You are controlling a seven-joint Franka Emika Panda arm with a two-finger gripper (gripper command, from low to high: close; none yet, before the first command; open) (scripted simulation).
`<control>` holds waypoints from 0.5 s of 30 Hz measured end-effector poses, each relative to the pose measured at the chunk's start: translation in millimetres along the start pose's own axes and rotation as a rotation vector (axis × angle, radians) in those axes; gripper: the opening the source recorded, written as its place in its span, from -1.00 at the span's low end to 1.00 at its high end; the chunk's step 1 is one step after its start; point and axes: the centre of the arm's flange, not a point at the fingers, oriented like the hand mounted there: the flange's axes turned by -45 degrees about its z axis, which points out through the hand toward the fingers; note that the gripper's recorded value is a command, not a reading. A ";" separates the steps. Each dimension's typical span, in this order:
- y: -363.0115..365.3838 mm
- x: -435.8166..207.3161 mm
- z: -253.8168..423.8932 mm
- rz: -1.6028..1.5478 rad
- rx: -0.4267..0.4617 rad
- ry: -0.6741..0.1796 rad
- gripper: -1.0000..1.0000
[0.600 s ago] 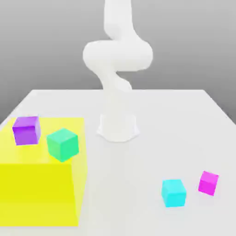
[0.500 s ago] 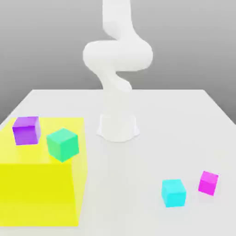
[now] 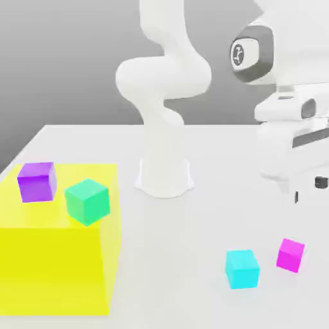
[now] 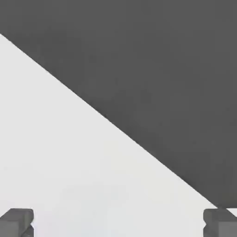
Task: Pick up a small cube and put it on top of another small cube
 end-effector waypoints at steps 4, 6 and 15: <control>-56.9 -22.5 69.4 -0.157 0.063 -0.102 0.00; -75.7 -35.9 98.8 -0.208 0.087 -0.141 0.00; -86.5 -50.0 163.0 -0.226 0.097 -0.153 -1.00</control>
